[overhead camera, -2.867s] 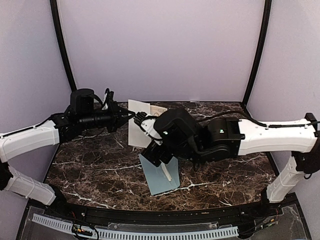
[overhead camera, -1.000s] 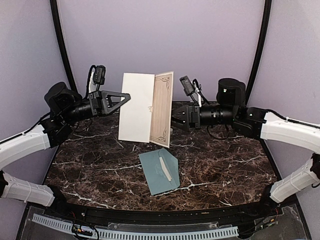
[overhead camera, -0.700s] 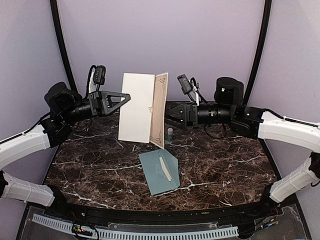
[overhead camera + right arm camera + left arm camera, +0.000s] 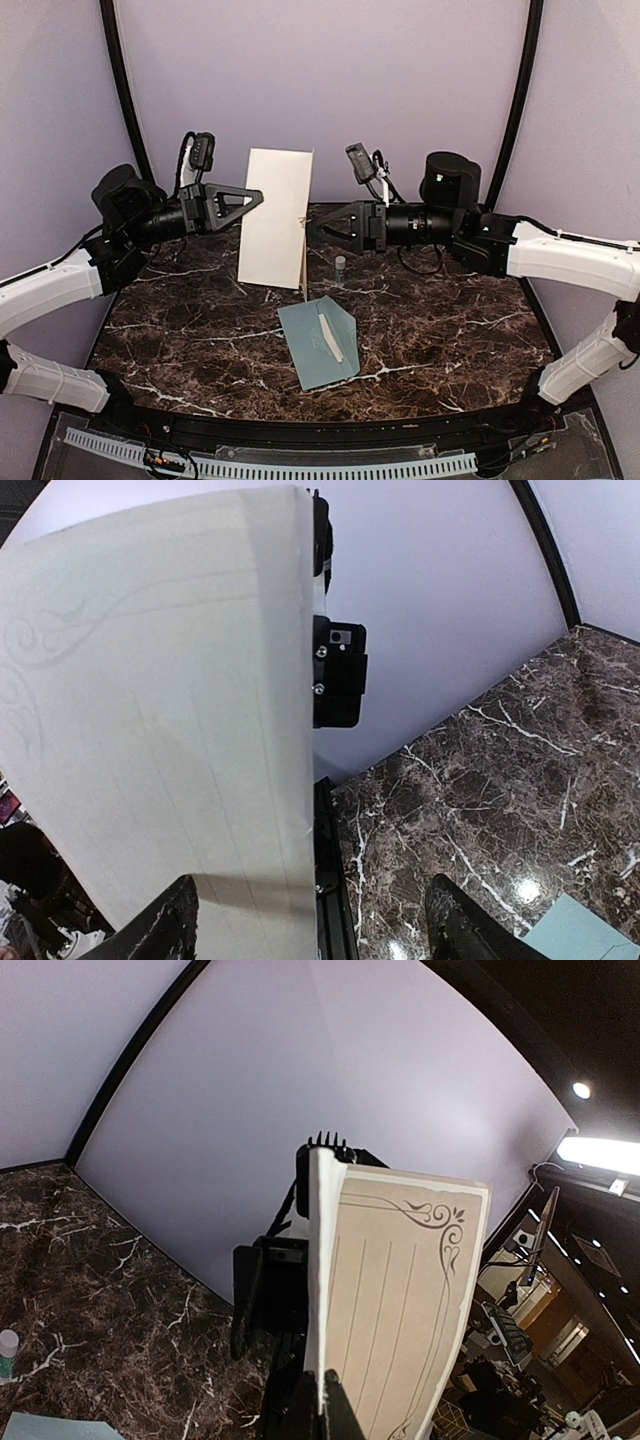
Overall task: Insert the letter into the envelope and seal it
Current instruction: Fold the letter.
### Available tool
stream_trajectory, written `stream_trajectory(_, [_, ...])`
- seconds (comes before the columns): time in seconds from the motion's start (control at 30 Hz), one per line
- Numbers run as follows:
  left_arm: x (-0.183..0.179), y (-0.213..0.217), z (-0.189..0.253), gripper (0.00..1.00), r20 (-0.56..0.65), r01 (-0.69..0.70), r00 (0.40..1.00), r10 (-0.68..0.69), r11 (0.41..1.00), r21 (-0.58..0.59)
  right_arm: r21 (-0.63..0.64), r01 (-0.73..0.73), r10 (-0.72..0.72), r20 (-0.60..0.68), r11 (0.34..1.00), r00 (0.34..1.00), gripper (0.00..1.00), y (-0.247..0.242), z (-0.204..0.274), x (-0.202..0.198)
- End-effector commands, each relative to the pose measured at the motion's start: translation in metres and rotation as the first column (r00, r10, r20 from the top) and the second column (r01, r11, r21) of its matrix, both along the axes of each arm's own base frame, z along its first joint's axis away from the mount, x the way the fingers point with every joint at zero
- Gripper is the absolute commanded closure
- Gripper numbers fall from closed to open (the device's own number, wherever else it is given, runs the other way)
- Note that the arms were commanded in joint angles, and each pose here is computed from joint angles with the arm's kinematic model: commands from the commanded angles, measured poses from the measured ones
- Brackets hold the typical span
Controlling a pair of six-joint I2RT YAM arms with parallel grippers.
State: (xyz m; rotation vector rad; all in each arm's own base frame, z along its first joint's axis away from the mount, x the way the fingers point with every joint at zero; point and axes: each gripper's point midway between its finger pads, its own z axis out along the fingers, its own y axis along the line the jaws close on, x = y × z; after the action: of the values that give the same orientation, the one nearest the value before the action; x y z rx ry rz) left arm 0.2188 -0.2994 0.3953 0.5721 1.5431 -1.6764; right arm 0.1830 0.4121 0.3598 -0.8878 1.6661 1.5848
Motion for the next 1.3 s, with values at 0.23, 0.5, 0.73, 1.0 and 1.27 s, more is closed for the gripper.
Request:
stream_trajectory(0.23, [-0.008,0.001,0.000,1.00,0.037,0.028,0.999,-0.027,1.000,-0.011,0.090,-0.029,0.026,0.034,0.996,0.999,0.36,0.013,0.028,-0.002])
stream_trajectory(0.5, [-0.011,0.000,0.000,1.00,0.040,0.038,0.998,-0.037,0.999,-0.017,0.105,-0.039,0.035,0.036,0.994,0.999,0.65,0.017,0.031,-0.004])
stream_trajectory(0.73, [-0.013,-0.003,-0.001,1.00,0.038,0.062,0.997,-0.061,0.998,-0.019,0.116,-0.061,0.056,0.044,0.991,0.997,0.67,0.021,0.034,-0.008])
stream_trajectory(1.0, [-0.015,-0.008,-0.003,1.00,0.028,0.082,0.996,-0.081,0.996,-0.019,0.122,-0.073,0.068,0.051,0.990,0.996,0.78,0.024,0.036,-0.010])
stream_trajectory(1.27, [-0.018,-0.013,-0.005,1.00,0.026,0.103,0.994,-0.103,0.994,-0.022,0.132,-0.074,0.067,0.057,0.989,0.996,0.85,0.025,0.040,-0.011])
